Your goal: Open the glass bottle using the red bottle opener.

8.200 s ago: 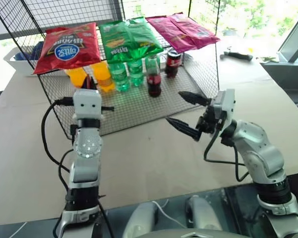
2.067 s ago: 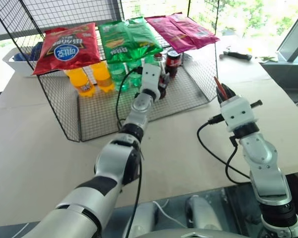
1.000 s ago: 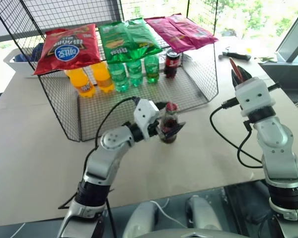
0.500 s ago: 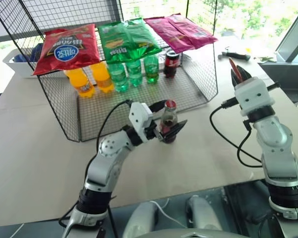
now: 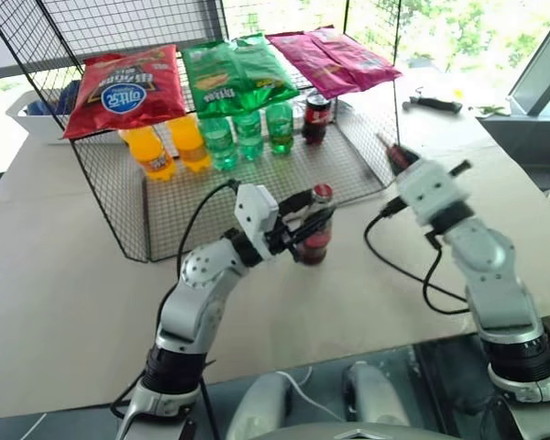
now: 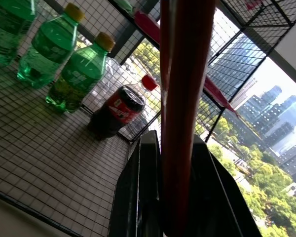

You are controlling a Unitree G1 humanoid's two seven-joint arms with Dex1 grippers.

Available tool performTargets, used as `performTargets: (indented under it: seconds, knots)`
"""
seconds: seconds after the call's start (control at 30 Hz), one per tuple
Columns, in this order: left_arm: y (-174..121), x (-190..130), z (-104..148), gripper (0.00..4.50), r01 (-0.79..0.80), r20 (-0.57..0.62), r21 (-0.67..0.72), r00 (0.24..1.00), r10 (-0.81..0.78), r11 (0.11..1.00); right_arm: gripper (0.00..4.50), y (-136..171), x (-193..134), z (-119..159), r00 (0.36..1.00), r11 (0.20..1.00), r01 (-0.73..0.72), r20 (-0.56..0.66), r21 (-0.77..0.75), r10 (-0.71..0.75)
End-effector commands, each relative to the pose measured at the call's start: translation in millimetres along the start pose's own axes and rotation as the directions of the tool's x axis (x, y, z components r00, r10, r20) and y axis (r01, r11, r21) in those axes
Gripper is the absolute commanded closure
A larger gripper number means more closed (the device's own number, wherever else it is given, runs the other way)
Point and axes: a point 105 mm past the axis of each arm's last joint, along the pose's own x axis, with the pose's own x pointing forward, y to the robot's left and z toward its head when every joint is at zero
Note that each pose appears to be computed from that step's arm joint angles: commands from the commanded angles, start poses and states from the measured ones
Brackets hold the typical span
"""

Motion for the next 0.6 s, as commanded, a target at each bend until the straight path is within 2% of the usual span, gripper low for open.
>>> performTargets:
  seconds: [0.03, 0.3, 0.6]
  knots:
    - [-5, -1, -6, 3.16, 0.013, -0.028, -0.014, 1.000, -0.013, 1.000, 4.50, 15, 5, 13, 0.998, 0.998, -0.056, 0.037, -0.037, 0.057]
    - [-6, -4, -13, 3.16, 0.016, -0.055, -0.022, 0.998, -0.018, 1.000, 4.50, 54, 8, 16, 0.977, 0.974, -0.191, 0.077, -0.119, 0.201]
    - [-7, -8, -18, 3.16, 0.018, -0.084, -0.025, 0.996, -0.020, 1.000, 4.50, 75, 13, 17, 0.966, 0.962, -0.206, 0.118, -0.182, 0.229]
